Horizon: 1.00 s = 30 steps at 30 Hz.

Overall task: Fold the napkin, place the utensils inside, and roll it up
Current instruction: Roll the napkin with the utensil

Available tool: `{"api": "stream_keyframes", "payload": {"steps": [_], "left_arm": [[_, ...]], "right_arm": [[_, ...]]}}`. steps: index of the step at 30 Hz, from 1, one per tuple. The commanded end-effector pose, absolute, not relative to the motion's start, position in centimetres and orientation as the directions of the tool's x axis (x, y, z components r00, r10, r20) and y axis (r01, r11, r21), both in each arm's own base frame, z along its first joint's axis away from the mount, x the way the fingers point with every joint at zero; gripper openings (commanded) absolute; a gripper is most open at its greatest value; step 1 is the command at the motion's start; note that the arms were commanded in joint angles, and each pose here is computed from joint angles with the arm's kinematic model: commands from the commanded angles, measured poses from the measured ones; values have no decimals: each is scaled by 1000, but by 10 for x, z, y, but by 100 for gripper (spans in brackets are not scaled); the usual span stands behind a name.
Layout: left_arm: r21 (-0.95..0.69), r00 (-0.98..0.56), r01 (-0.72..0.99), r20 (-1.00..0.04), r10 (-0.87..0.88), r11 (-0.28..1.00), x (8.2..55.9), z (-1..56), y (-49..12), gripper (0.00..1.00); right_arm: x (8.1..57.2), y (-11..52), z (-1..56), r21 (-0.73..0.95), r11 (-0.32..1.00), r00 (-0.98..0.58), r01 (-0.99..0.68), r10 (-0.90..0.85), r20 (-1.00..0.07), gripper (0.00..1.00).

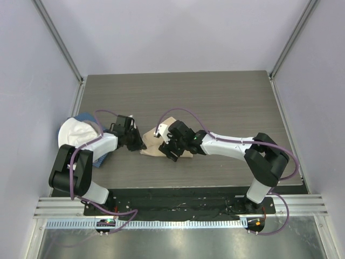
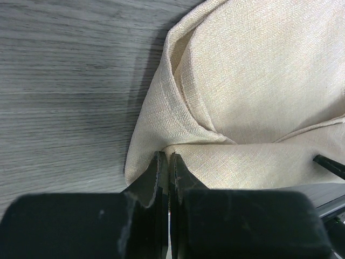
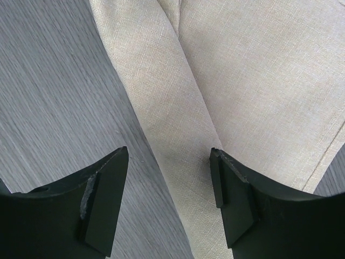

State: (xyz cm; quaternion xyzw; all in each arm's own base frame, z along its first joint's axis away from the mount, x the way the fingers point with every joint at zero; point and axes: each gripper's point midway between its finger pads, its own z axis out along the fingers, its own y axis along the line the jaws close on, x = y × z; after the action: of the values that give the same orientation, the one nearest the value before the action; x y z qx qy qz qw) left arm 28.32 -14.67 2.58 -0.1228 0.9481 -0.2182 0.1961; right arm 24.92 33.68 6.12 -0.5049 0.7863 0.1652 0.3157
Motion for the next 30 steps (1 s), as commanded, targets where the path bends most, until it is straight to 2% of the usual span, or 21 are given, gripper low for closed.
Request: {"api": "stream_keyframes", "payload": {"steps": [1, 16, 26, 30], "left_arm": [[-464, -898, -129, -319, -302, 876, 286, 31, -149, 0], [-459, -904, -133, -308, -297, 878, 286, 29, -149, 0], [-434, -913, -155, -279, -296, 887, 288, 27, -147, 0], [-415, -927, -163, -245, -283, 895, 284, 23, -146, 0]], "right_arm": [[249, 333, 60, -103, 424, -261, -900, -713, -651, 70], [239, 308, 29, -93, 480, -349, -872, -745, -568, 66], [225, 299, 2, -29, 506, -427, -862, -756, -496, 60], [233, 309, 18, -44, 504, -404, -862, -738, -540, 62]]}}
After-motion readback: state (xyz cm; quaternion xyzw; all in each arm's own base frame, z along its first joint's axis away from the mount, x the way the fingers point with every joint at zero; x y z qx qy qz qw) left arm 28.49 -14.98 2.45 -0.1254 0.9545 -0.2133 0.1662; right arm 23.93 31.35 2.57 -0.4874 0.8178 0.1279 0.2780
